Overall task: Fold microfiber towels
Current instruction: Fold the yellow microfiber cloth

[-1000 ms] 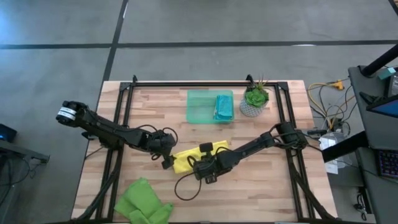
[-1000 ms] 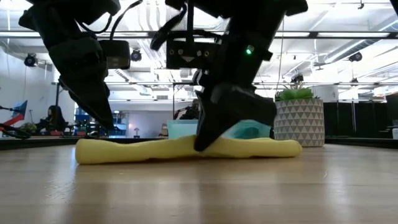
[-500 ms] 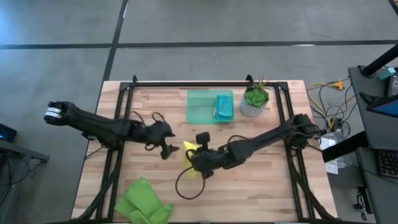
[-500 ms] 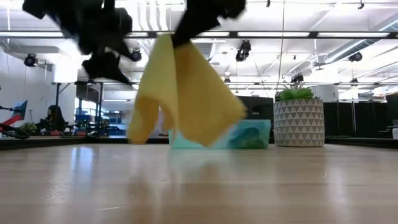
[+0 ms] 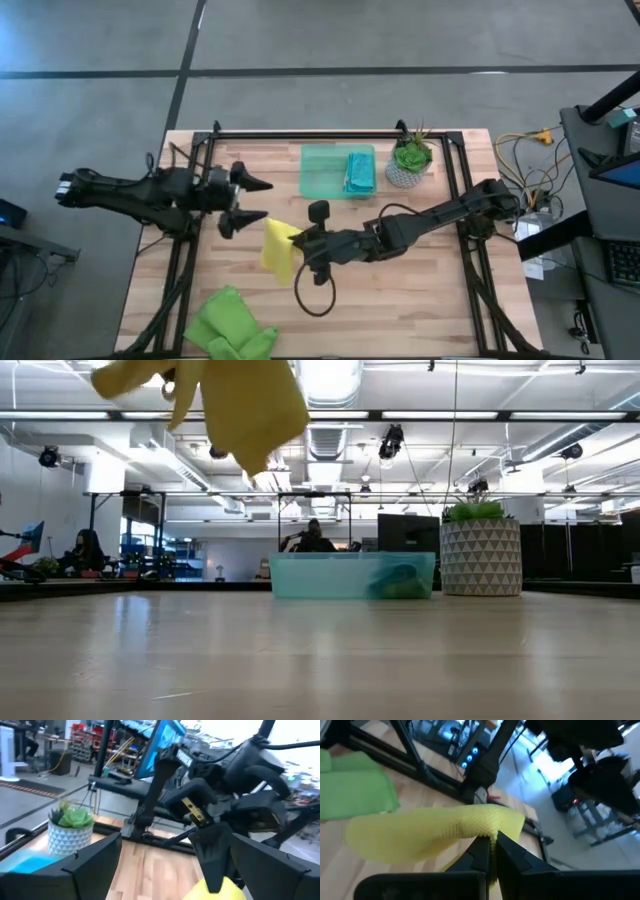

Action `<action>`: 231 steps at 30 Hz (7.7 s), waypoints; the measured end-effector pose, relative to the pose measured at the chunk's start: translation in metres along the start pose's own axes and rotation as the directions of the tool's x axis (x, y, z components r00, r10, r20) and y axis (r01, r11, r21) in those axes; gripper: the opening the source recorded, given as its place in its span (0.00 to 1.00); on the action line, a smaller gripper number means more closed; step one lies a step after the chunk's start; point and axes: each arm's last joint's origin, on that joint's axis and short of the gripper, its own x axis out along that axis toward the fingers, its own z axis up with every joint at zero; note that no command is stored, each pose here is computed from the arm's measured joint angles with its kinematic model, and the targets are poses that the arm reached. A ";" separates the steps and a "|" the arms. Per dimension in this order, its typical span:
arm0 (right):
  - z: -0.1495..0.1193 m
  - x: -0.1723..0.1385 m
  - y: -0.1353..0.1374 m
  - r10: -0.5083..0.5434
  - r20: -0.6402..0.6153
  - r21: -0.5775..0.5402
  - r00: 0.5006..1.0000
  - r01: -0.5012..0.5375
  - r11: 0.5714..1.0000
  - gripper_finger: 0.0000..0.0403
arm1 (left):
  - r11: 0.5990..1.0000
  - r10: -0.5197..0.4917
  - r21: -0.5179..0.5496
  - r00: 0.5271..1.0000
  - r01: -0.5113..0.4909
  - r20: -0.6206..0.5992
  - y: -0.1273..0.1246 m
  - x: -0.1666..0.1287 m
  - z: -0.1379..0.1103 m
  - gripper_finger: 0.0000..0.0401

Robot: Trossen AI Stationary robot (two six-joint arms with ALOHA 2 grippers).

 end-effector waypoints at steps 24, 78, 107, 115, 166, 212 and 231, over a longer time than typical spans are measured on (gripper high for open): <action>0.069 -0.042 -0.057 -0.111 0.209 0.217 0.972 0.064 0.974 0.03 | 0.960 -0.141 -0.099 0.755 0.263 0.640 -0.022 -0.013 0.084 0.88; 0.099 -0.075 -0.106 -0.085 0.430 0.313 0.899 -0.060 0.948 0.03 | 0.751 -0.540 -0.327 0.819 0.574 0.196 -0.033 0.057 0.044 0.99; 0.093 -0.082 -0.122 -0.110 0.401 0.295 0.909 -0.014 0.955 0.03 | 0.794 -0.522 -0.269 0.838 0.545 0.157 -0.030 0.067 0.032 0.29; 0.089 -0.080 -0.120 -0.119 0.340 0.280 0.933 0.021 0.960 0.03 | 0.833 -0.471 -0.303 0.881 0.464 0.056 -0.027 0.068 0.022 0.04; 0.020 -0.097 -0.138 -0.157 0.063 0.768 0.986 0.053 0.638 0.76 | 0.998 -0.008 0.063 0.997 0.012 -0.071 0.014 0.063 0.019 0.03; -0.011 -0.069 -0.165 0.095 0.368 0.684 0.925 -0.338 0.647 0.06 | 0.983 -0.122 0.141 0.992 0.118 0.023 0.010 0.071 0.026 0.06; -0.035 -0.065 -0.166 0.116 0.185 0.717 0.976 -0.214 0.664 0.03 | 0.997 0.022 -0.075 0.999 -0.018 0.043 0.011 0.042 0.037 0.84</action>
